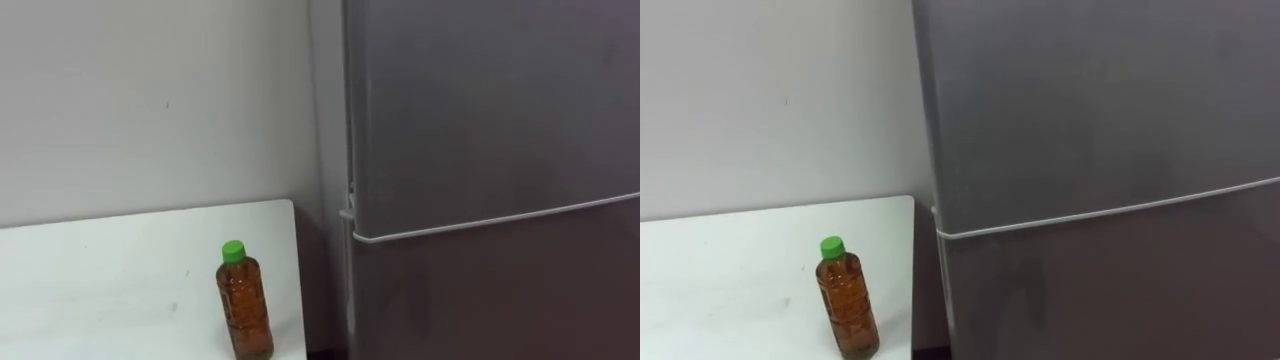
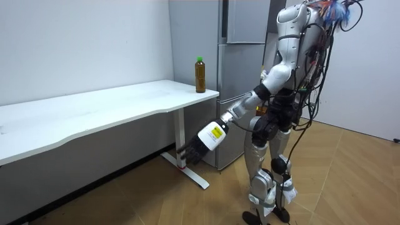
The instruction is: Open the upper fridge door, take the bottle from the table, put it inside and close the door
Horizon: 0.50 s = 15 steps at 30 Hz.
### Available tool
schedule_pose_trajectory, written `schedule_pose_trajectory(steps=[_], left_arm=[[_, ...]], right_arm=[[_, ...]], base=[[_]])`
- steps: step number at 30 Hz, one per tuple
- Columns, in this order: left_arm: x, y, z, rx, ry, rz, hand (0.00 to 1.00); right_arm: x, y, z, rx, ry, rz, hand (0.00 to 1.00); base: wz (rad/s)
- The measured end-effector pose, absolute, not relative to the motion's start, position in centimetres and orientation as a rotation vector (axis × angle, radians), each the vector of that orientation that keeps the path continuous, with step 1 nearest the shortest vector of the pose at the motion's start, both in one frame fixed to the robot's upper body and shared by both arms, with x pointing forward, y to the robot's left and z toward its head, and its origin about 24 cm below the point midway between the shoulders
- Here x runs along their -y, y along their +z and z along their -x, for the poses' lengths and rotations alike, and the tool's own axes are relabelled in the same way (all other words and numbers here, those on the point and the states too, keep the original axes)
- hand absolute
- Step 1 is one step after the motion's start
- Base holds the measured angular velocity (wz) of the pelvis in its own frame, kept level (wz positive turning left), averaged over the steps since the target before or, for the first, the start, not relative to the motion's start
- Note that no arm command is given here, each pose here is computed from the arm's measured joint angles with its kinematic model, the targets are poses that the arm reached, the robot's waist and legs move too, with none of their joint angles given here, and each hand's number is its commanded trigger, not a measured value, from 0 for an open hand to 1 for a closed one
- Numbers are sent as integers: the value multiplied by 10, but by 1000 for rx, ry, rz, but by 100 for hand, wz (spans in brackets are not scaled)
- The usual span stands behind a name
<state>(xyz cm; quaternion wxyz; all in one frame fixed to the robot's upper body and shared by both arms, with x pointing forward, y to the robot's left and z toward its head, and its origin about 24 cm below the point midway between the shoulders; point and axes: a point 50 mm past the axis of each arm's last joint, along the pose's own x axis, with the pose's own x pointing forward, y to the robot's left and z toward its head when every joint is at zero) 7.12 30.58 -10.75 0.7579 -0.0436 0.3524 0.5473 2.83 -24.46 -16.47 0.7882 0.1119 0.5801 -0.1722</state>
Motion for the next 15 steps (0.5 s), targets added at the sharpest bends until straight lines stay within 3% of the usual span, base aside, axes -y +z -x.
schedule_pose_trajectory(steps=[7, 15], left_arm=[[-314, -69, -112, -504, 1226, 166, 0], [-326, 19, -148, -40, 1220, 230, 0]], right_arm=[[246, -163, -31, -1236, -343, -169, 0], [246, -162, -28, -1217, -383, -190, 0]], base=[[-1], [0]])
